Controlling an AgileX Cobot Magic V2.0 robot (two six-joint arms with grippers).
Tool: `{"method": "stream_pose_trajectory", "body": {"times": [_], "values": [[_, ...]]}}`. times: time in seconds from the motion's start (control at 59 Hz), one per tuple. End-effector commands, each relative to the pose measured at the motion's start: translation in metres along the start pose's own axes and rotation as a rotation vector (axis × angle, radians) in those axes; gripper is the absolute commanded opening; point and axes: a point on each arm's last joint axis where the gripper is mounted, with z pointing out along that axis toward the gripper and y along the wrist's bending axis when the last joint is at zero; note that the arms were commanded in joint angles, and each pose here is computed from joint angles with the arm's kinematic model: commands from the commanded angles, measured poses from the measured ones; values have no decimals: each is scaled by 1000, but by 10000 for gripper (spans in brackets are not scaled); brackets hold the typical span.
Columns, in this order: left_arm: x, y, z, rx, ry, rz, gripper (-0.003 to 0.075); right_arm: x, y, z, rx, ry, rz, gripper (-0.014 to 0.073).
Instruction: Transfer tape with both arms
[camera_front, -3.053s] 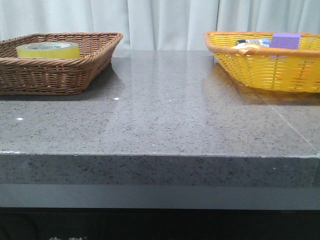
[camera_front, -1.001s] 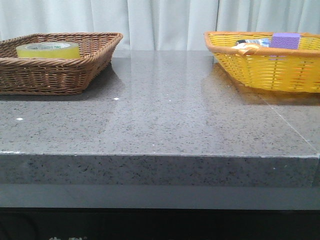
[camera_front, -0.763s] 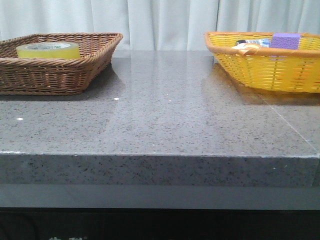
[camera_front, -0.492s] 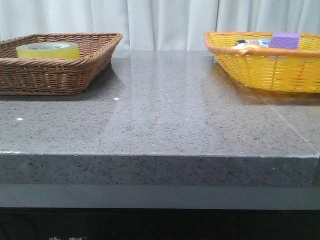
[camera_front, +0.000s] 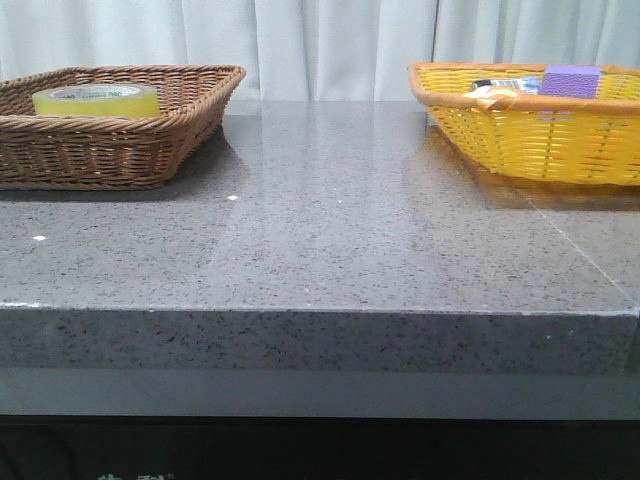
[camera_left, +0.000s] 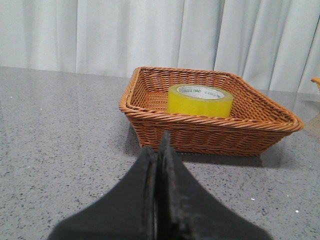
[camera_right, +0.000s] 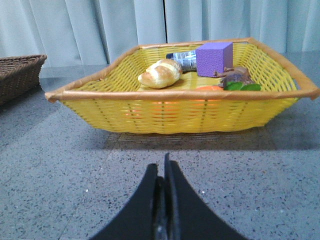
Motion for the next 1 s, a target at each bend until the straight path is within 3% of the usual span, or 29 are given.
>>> {"method": "stream_pose_trajectory", "body": {"times": [0.0, 0.797, 0.984], "values": [[4, 1, 0, -2, -65, -17, -20, -20, 1, -4, 5, -164, -1, -68], [4, 1, 0, -2, -65, -17, -20, -20, 1, -4, 14, -163, -74, -68], [4, 1, 0, -2, -65, -17, -20, -20, -2, -5, 65, -169, -70, -68]]}}
